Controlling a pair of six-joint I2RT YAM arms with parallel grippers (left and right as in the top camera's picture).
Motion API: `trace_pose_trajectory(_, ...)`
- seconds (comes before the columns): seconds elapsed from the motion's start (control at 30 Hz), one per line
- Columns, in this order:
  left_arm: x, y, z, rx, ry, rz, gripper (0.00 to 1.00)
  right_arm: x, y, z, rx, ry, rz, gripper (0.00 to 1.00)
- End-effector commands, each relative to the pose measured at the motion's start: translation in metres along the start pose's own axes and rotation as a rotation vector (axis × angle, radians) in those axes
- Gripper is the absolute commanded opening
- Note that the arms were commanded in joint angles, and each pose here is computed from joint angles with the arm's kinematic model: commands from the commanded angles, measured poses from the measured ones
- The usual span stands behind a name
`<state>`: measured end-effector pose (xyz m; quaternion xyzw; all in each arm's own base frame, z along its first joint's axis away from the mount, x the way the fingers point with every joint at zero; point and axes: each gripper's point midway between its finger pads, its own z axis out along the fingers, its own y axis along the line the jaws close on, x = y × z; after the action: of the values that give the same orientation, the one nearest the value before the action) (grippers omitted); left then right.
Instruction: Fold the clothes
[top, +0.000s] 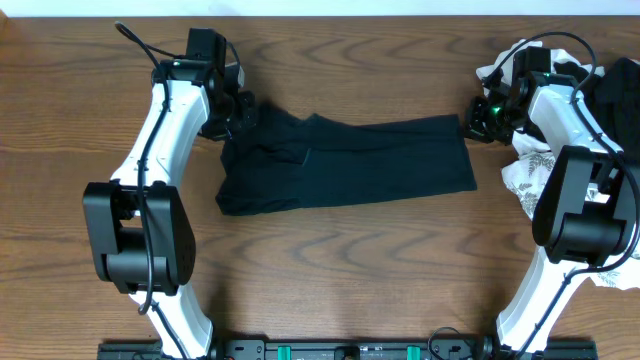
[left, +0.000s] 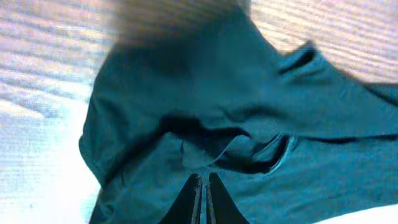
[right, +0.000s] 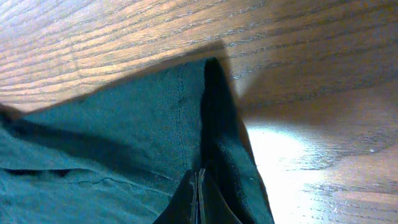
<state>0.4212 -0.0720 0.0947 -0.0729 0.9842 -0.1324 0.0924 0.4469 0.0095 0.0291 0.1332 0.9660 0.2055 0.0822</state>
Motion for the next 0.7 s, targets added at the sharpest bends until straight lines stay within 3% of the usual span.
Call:
trace_pose_trajectory(0.0,0.005,0.0,0.001,-0.006,0.018,-0.006,0.06,-0.002,0.003,-0.007,-0.01,-0.017,-0.016,0.01)
trace_pose_trajectory(0.2,-0.007,0.0,0.001,-0.009,-0.032,0.006,0.08,-0.002,0.003,-0.007,-0.009,-0.015,-0.015,0.01)
trace_pose_trajectory(0.27,-0.022,0.0,0.0,-0.019,-0.094,0.023,0.27,-0.001,0.003,-0.007,-0.009,-0.013,-0.014,0.01)
trace_pose_trajectory(0.4,-0.051,0.0,0.003,-0.029,-0.203,0.072,0.53,-0.001,0.003,-0.007,-0.009,-0.01,-0.013,0.01)
trace_pose_trajectory(0.67,-0.077,0.002,0.041,-0.017,-0.256,0.1,0.56,0.001,0.005,-0.006,-0.009,-0.006,-0.016,0.01)
